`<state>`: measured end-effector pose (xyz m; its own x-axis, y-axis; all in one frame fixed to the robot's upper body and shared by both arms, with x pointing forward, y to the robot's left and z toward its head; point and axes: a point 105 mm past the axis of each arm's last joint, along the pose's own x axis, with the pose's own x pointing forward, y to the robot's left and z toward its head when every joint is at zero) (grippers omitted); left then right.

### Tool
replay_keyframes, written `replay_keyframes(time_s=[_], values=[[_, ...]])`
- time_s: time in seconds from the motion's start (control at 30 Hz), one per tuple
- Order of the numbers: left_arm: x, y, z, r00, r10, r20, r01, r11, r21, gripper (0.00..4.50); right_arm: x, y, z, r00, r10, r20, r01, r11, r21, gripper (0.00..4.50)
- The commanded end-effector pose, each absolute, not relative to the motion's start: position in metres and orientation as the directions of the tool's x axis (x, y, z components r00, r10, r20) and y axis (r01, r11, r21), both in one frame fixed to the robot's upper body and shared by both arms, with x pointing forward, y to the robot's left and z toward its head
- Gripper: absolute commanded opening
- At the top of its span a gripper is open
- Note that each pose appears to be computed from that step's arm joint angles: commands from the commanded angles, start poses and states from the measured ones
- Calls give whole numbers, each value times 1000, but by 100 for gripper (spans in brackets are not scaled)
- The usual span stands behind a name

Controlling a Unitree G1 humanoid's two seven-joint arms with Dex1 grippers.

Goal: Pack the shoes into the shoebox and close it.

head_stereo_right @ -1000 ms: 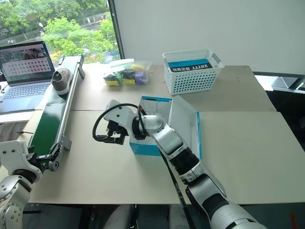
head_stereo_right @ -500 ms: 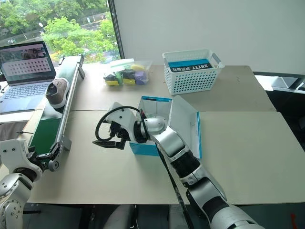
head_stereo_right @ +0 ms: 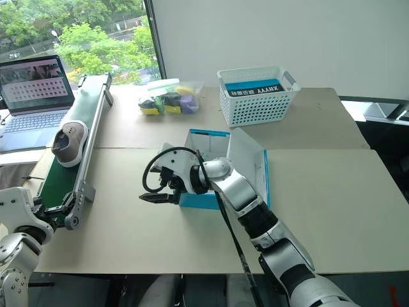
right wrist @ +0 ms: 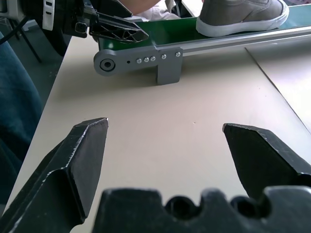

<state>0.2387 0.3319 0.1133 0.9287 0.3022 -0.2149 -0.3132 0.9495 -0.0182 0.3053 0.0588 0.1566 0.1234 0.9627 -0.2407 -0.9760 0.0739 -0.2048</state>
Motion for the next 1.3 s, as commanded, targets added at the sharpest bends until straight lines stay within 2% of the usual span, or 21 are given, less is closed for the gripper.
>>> replay_keyframes(time_s=[0.03, 0.67, 0.77, 0.83, 0.97, 1.3], values=[[236, 341, 121, 921, 341, -190, -348, 937, -5, 450, 302, 61, 170, 117, 974, -194, -967, 67, -246, 447], [244, 336, 108, 907, 345, -241, -364, 931, -35, 450, 302, 60, 191, 147, 982, -119, -966, 116, -232, 447], [247, 334, 110, 911, 338, -237, -360, 931, -54, 376, 304, 59, 197, 157, 982, -103, -964, 130, -233, 450], [250, 333, 113, 912, 340, -231, -363, 930, -65, 300, 306, 59, 201, 162, 983, -91, -963, 137, -232, 450], [252, 333, 117, 914, 340, -222, -365, 928, -80, 180, 309, 58, 207, 169, 983, -75, -961, 148, -233, 450], [253, 331, 115, 914, 337, -227, -364, 928, -86, 180, 314, 57, 211, 196, 979, -57, -956, 178, -233, 450]])
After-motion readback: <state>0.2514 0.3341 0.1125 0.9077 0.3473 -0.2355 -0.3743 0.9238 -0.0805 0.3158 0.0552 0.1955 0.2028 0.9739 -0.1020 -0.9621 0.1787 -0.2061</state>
